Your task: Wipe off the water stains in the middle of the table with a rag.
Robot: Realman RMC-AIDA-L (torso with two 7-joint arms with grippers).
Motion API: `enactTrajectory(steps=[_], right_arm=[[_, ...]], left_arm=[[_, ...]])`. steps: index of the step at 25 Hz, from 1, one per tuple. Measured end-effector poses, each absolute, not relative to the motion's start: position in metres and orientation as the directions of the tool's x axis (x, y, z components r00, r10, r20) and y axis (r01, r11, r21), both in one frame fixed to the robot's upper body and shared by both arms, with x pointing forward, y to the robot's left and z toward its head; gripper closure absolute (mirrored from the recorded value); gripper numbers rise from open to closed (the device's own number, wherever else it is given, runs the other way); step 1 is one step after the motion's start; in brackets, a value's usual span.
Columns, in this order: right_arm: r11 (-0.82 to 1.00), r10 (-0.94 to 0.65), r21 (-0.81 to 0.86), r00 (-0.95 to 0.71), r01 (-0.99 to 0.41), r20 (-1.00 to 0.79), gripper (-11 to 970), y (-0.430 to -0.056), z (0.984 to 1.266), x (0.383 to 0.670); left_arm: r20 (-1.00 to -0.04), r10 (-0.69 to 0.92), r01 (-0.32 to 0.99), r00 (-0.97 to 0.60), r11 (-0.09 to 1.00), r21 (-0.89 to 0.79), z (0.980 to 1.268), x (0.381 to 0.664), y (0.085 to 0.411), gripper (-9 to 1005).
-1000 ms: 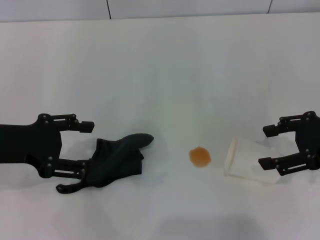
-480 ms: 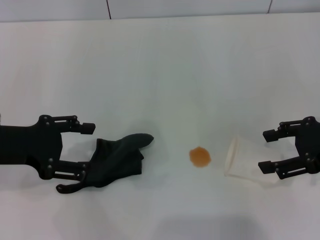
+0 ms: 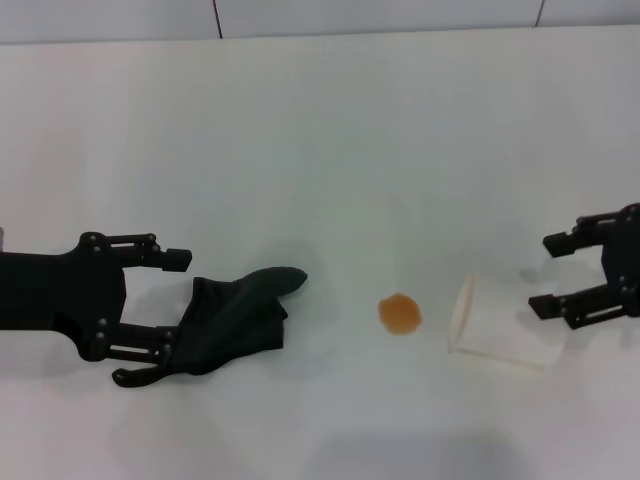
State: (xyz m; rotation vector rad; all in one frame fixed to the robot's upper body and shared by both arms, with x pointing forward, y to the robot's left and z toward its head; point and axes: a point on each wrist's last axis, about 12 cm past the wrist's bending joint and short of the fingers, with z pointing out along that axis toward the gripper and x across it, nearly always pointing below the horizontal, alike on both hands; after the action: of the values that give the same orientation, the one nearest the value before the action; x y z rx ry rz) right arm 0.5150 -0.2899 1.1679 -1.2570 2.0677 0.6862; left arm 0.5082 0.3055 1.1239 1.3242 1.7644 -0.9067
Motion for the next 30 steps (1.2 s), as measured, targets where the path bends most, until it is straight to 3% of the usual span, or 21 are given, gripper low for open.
enactTrajectory(steps=[17, 30], right_arm=[[0.497, -0.738, 0.023, -0.437, -0.867, -0.515, 164, -0.267, 1.208, 0.516], [0.503, -0.819, -0.086, -0.442, -0.86, -0.365, 167, -0.245, 1.221, 0.522]], left_arm=[[-0.873, 0.451, 0.971, -0.186, 0.22, -0.092, 1.124, 0.51, 0.305, 166], [-0.872, 0.452, 0.969, -0.187, 0.23, -0.089, 1.124, 0.511, 0.305, 166]])
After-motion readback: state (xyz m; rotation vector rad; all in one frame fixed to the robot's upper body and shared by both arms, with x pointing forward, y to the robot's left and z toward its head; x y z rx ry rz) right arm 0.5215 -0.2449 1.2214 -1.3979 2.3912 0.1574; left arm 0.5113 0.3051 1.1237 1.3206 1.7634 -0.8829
